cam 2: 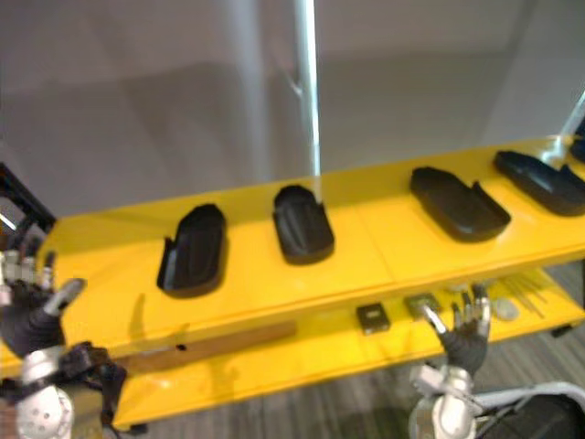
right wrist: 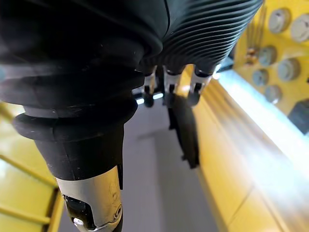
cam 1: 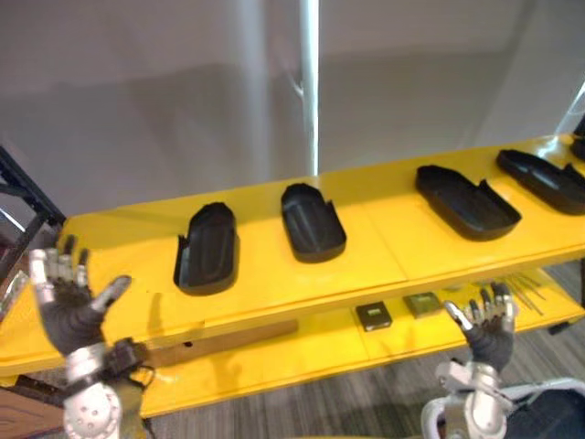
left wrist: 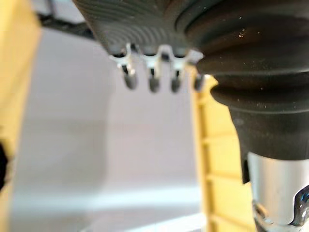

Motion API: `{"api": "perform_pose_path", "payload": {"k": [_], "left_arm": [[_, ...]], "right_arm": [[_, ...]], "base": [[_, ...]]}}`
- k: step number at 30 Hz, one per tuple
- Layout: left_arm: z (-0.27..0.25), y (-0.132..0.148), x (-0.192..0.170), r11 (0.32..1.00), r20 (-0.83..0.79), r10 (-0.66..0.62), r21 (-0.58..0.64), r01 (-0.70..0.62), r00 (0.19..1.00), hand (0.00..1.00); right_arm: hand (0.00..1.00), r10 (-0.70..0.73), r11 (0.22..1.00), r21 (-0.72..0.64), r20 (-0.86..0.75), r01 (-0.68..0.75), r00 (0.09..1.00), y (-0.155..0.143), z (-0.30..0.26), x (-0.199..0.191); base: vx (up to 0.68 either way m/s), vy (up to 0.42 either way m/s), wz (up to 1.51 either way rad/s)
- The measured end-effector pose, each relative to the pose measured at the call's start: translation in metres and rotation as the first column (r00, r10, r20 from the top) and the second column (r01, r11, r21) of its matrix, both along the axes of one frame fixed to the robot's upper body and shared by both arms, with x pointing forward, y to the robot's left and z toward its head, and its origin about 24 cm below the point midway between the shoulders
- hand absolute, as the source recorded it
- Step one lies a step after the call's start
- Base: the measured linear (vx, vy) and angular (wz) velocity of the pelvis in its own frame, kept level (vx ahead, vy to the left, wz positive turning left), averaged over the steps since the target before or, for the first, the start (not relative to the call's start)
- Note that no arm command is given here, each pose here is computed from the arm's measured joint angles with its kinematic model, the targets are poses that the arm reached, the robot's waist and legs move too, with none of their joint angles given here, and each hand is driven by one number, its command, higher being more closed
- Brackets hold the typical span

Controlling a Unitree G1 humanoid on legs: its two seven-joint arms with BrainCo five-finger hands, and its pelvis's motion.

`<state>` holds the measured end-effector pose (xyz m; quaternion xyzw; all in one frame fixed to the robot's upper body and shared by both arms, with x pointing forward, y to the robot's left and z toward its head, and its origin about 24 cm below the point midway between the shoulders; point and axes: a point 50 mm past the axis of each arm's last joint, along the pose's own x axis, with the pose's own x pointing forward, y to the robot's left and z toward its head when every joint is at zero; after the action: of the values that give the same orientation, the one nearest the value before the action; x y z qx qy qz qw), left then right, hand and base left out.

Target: Walk over and take plastic housings, then place them on the shelf

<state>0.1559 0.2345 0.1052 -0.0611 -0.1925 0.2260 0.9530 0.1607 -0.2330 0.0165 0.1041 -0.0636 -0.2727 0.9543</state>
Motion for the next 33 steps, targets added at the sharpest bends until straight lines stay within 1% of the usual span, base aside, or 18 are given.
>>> {"api": "perform_pose_path", "payload": {"k": [5,7,8,9,10,11,13,14,16,17,19,20,22,28,30,31,32,33], "left_arm": [[-0.029,-0.009,0.011,0.999,-0.207,-0.038,-0.028,0.032,0.978,1.00],[-0.039,-0.010,0.016,0.998,-0.310,0.010,0.058,0.008,0.951,1.00],[-0.041,-0.008,0.018,0.991,-0.356,0.048,0.133,-0.001,0.933,1.00],[-0.041,-0.006,0.019,0.985,-0.374,0.066,0.173,-0.001,0.925,1.00],[-0.040,0.000,0.021,0.960,-0.409,0.130,0.281,-0.011,0.903,1.00],[-0.040,0.002,0.021,0.953,-0.414,0.142,0.301,-0.012,0.899,1.00],[-0.035,0.011,0.025,0.908,-0.433,0.207,0.418,-0.008,0.877,1.00],[-0.034,0.012,0.026,0.900,-0.433,0.212,0.435,-0.002,0.876,1.00],[-0.029,0.017,0.029,0.844,-0.445,0.256,0.536,0.027,0.858,1.00],[-0.028,0.019,0.030,0.831,-0.448,0.260,0.555,0.037,0.855,1.00],[-0.024,0.023,0.032,0.757,-0.456,0.275,0.646,0.102,0.846,1.00],[-0.022,0.024,0.032,0.738,-0.459,0.276,0.664,0.120,0.844,1.00],[-0.017,0.029,0.034,0.663,-0.473,0.282,0.725,0.187,0.835,1.00],[-0.002,0.039,0.040,0.530,-0.531,0.231,0.772,0.352,0.815,1.00],[0.009,0.040,0.044,0.447,-0.572,0.177,0.772,0.452,0.801,1.00],[0.009,0.040,0.044,0.440,-0.574,0.175,0.772,0.458,0.800,1.00],[0.017,0.037,0.045,0.370,-0.608,0.135,0.764,0.529,0.782,1.00],[0.018,0.037,0.045,0.363,-0.612,0.127,0.761,0.538,0.780,1.00]], "right_arm": [[0.00,-0.001,1.000,0.010,-0.034,0.001,0.999,0.007,-0.007,0.002],[0.00,0.004,1.000,0.012,-0.046,-0.003,0.999,0.010,-0.009,0.002],[0.00,-0.003,1.000,0.014,-0.048,0.003,0.999,0.010,-0.009,0.002],[0.00,-0.006,1.000,0.014,-0.048,0.006,0.999,0.009,-0.009,0.002],[0.00,-0.004,1.000,0.009,-0.048,0.005,0.999,0.009,-0.009,0.002],[0.00,-0.004,1.000,0.007,-0.049,0.004,0.999,0.008,-0.009,0.002],[0.00,-0.008,1.000,-0.004,-0.054,0.008,0.998,0.006,-0.008,0.001],[0.00,-0.011,1.000,-0.004,-0.055,0.011,0.998,0.005,-0.008,0.001],[0.00,-0.010,1.000,-0.001,-0.052,0.010,0.999,0.004,-0.008,0.002],[0.00,-0.009,1.000,-0.001,-0.052,0.009,0.999,0.004,-0.008,0.002],[0.00,-0.004,1.000,-0.008,-0.049,0.004,0.999,0.001,-0.006,0.002],[0.00,0.000,1.000,-0.015,-0.047,0.000,0.999,-0.001,-0.006,0.002],[0.00,0.008,0.999,-0.041,-0.031,-0.009,0.999,-0.007,0.000,0.005],[0.00,0.028,0.997,-0.077,-0.003,-0.029,1.000,-0.017,0.010,0.014],[0.00,0.018,0.995,-0.097,-0.010,-0.019,1.000,-0.024,0.013,0.014],[0.00,0.019,0.995,-0.099,-0.011,-0.020,1.000,-0.025,0.013,0.014],[0.00,0.024,0.993,-0.115,-0.014,-0.026,1.000,-0.028,0.015,0.016],[0.00,0.024,0.993,-0.117,-0.014,-0.026,1.000,-0.028,0.016,0.016]], "base": [[0.01,0.000,0.01],[0.00,0.000,0.00],[0.00,0.000,0.00],[0.00,0.000,0.00],[0.00,0.000,0.00],[0.02,0.000,-0.06],[0.03,0.008,-0.05],[0.00,0.000,0.00],[0.00,0.001,-0.02],[0.00,0.000,0.00],[0.00,0.000,0.00],[0.00,0.000,0.00],[0.00,0.000,0.00],[0.00,0.000,0.00],[0.00,0.000,0.00],[0.00,0.000,0.00],[0.00,0.000,0.00],[0.00,0.000,0.00]]}}
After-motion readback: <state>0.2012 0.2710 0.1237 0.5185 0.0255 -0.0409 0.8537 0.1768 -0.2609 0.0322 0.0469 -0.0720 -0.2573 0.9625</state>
